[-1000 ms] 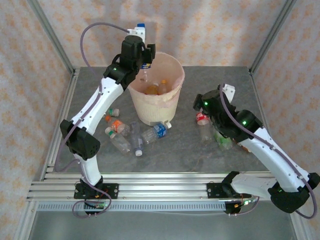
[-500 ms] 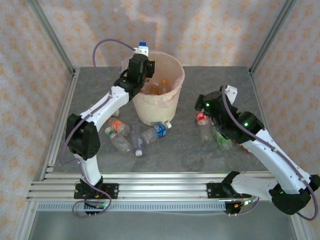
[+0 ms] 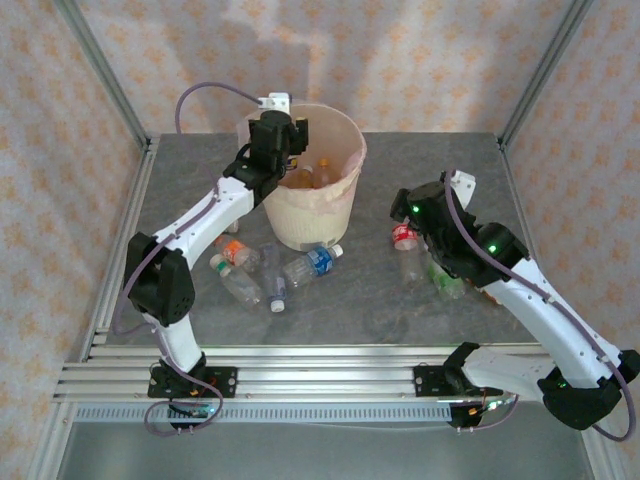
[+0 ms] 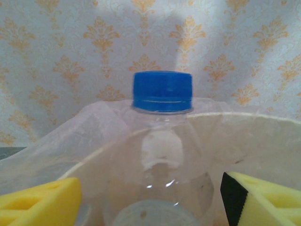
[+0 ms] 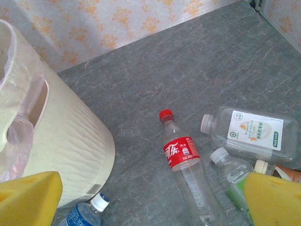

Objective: Put the plastic bottles in the bin

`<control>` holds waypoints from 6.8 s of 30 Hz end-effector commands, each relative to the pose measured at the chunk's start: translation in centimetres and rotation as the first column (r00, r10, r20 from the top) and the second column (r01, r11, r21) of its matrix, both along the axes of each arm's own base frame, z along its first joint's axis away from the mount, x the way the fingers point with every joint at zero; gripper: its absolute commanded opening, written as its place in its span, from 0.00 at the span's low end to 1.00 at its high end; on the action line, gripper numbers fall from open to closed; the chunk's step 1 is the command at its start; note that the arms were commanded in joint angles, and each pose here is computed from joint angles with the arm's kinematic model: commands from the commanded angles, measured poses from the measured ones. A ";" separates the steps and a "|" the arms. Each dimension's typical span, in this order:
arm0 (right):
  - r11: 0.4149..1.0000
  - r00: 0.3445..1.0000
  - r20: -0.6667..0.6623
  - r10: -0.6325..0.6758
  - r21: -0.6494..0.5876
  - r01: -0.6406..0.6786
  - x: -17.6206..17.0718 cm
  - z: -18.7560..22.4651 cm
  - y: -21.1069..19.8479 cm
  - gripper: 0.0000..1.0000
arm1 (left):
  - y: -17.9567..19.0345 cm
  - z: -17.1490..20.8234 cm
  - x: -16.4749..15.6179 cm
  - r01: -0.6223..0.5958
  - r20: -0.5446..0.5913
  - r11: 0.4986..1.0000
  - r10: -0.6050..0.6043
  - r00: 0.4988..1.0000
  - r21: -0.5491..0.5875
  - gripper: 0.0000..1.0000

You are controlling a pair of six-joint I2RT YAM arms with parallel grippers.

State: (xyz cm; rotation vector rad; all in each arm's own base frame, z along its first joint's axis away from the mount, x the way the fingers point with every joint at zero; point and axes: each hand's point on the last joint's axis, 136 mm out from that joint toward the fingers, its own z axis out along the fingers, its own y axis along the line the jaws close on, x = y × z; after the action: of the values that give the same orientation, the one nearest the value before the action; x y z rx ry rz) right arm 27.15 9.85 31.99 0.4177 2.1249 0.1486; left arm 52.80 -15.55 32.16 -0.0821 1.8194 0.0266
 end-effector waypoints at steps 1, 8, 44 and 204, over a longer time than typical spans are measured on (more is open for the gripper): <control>0.999 0.999 0.003 -0.036 -0.019 0.036 -0.2 -0.1 -1.1 0.99 | 1.5 2.8 -1.2 -0.050 0.061 0.998 0.053 0.997 -0.048 0.82; 0.999 0.999 0.001 -0.039 -0.018 0.039 -0.2 -0.2 -1.1 0.99 | 1.0 3.6 -1.5 -0.016 0.065 0.996 0.022 0.998 -0.085 0.72; 0.997 0.996 -0.060 -0.073 -0.045 0.070 -1.5 -1.7 -2.5 0.99 | -2.9 0.1 -1.6 0.044 -0.113 0.976 -0.069 0.991 -0.215 0.52; 0.771 0.680 0.484 0.550 0.019 -0.637 15.7 9.5 22.1 0.38 | 16.2 -8.5 -27.9 -0.523 -0.273 0.765 0.448 0.851 -0.376 1.00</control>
State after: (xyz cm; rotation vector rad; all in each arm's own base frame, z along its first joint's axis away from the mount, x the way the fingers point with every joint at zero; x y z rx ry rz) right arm 43.85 32.65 37.89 -0.2271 1.8175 0.7366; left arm 24.89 0.18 23.86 -0.8802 1.9210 -0.0324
